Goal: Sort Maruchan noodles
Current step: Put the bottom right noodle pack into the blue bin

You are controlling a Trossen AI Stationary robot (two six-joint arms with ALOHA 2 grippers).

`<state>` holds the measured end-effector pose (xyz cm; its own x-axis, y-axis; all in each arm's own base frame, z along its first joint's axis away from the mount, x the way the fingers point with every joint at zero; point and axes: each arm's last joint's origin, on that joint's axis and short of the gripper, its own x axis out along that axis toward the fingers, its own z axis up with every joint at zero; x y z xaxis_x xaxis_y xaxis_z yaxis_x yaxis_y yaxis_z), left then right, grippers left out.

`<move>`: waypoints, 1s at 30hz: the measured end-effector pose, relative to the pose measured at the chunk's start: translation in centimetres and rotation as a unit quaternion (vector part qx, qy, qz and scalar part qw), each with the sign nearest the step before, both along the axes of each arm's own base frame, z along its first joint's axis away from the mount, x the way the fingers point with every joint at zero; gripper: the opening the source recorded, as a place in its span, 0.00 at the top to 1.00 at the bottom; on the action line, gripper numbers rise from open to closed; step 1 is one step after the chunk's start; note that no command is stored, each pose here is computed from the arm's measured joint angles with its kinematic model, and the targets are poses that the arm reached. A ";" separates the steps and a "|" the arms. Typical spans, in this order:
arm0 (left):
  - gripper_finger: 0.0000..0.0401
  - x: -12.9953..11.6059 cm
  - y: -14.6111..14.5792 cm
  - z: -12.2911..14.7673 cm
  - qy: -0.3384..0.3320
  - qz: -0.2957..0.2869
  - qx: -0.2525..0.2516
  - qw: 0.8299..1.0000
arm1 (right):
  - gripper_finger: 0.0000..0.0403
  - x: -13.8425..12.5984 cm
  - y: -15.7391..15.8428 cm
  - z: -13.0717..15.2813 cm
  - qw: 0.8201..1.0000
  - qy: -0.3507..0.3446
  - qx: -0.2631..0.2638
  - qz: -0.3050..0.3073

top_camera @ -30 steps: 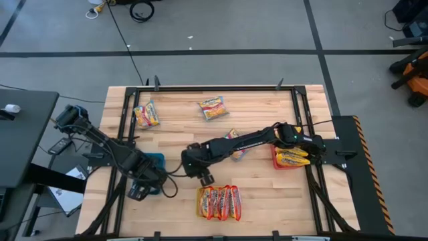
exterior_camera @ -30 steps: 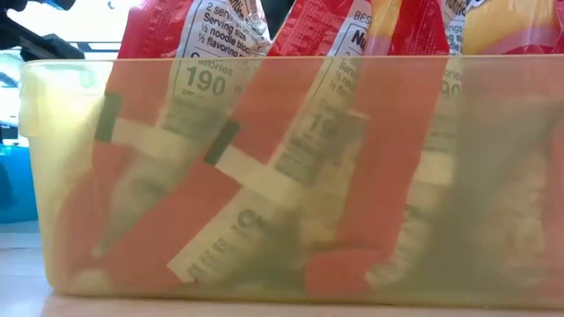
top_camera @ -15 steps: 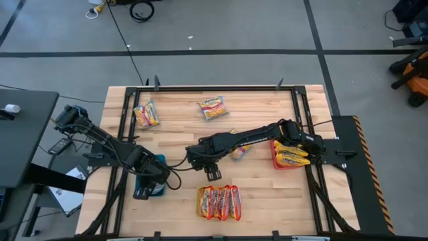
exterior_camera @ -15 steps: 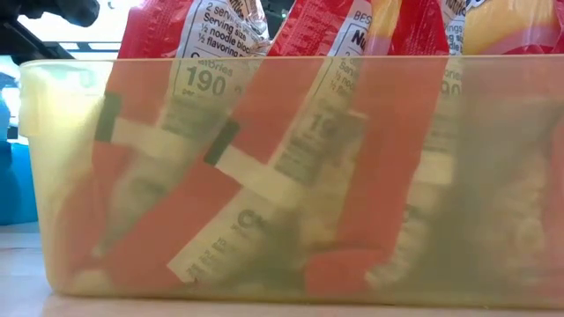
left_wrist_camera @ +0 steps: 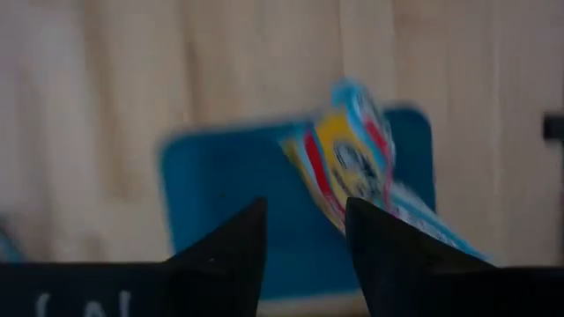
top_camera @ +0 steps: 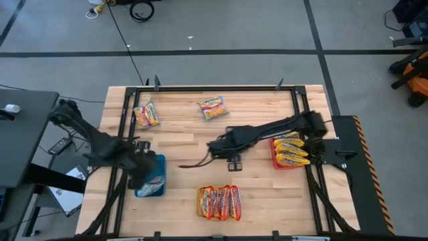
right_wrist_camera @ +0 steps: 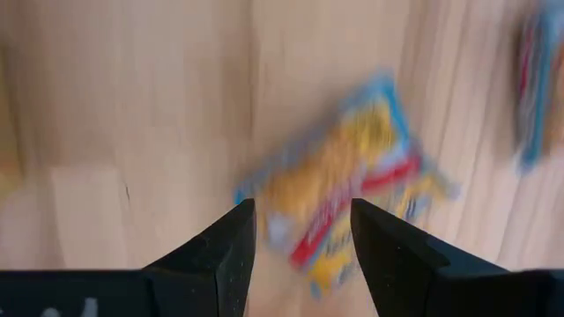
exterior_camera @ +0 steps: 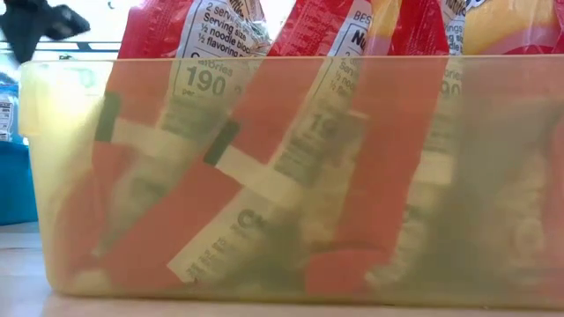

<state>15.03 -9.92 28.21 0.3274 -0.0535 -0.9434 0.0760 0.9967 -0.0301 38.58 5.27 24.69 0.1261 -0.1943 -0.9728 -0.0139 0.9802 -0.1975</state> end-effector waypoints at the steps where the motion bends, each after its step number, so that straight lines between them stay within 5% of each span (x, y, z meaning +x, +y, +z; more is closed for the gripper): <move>1: 0.61 -0.5 0.0 0.5 -0.036 -0.002 0.013 0.999 | 0.53 -1.0 -0.2 -0.3 1.000 0.005 0.000 -0.013; 7: 0.62 -2.4 0.9 1.8 -0.213 0.015 0.040 0.976 | 0.53 -6.1 -1.6 -2.4 0.993 0.034 -0.027 -0.111; 12: 0.61 -2.3 1.6 0.5 -0.303 0.064 0.078 0.948 | 0.53 -7.4 -3.8 -6.0 0.988 0.062 -0.018 -0.143; 17: 0.57 -1.4 2.2 -1.5 -0.306 0.101 0.095 0.942 | 0.53 -5.1 -4.7 -9.0 0.994 0.023 0.033 -0.103; 23: 0.49 0.1 3.4 -2.0 -0.313 0.141 0.111 0.933 | 0.53 0.7 -3.5 -6.4 0.970 -0.196 0.145 0.020; 30: 0.44 3.1 3.9 -3.3 -0.321 0.142 0.049 0.935 | 0.53 -0.3 -3.5 -3.4 0.975 -0.203 0.090 0.008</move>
